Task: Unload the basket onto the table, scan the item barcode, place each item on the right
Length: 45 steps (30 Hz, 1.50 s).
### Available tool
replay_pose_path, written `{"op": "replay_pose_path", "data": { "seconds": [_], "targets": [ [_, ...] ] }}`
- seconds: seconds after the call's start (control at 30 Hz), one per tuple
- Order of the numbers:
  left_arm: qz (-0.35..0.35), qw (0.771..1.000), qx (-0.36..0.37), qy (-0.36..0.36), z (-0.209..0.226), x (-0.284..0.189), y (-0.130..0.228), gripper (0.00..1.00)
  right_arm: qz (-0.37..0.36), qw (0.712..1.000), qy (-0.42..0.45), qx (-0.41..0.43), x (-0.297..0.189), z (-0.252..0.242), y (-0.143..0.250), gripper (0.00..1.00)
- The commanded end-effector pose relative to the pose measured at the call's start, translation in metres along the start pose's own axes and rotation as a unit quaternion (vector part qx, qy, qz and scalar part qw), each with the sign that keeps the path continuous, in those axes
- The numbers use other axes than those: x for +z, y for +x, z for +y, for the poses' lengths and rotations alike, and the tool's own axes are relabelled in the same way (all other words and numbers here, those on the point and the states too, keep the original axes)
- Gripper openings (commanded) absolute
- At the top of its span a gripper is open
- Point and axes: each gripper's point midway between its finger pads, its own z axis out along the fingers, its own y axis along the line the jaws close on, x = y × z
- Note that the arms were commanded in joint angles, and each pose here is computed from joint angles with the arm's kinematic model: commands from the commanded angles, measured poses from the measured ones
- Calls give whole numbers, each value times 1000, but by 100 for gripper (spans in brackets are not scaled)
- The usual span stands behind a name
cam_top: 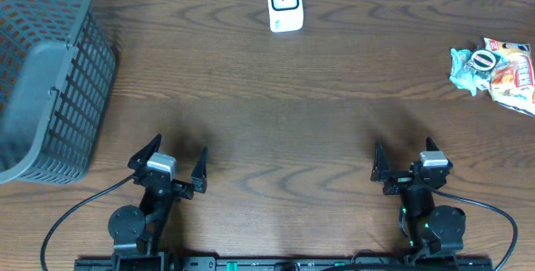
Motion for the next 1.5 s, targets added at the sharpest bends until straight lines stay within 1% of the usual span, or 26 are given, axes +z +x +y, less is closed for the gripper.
{"op": "replay_pose_path", "data": {
  "seconds": [0.0,0.1,0.17,0.23,0.27,0.37,0.47,0.83,1.17,1.47],
  "targets": [
    [28,998,-41,-29,10,-1,17,97,-1,1000,-5,-4,0,2,0,99],
    [28,998,-42,-35,12,-1,17,98,-1,1000,-5,-4,0,2,0,99],
    [26,995,-75,-55,18,-1,17,98,-1,1000,-5,-4,0,2,0,99],
    [20,988,-127,-89,29,-3,18,98,-1,1000,-5,-4,0,2,0,99],
    [20,986,-135,-94,31,-3,18,97,-1,1000,-5,-4,0,2,0,99],
    [22,987,-127,-91,30,-3,19,98,-1,1000,-5,-4,0,2,0,99],
    [25,991,-99,-85,27,-2,19,98,-1,1000,-5,-4,0,2,0,99],
    [34,995,-29,-86,28,-3,20,98,-1,1000,-5,-4,0,2,0,99],
    [37,988,-35,-145,47,-7,23,98,-1,1000,-5,-4,0,2,0,99],
    [38,987,-35,-153,50,-8,24,97,-1,1000,-5,-4,0,2,0,99]
  ]
}}
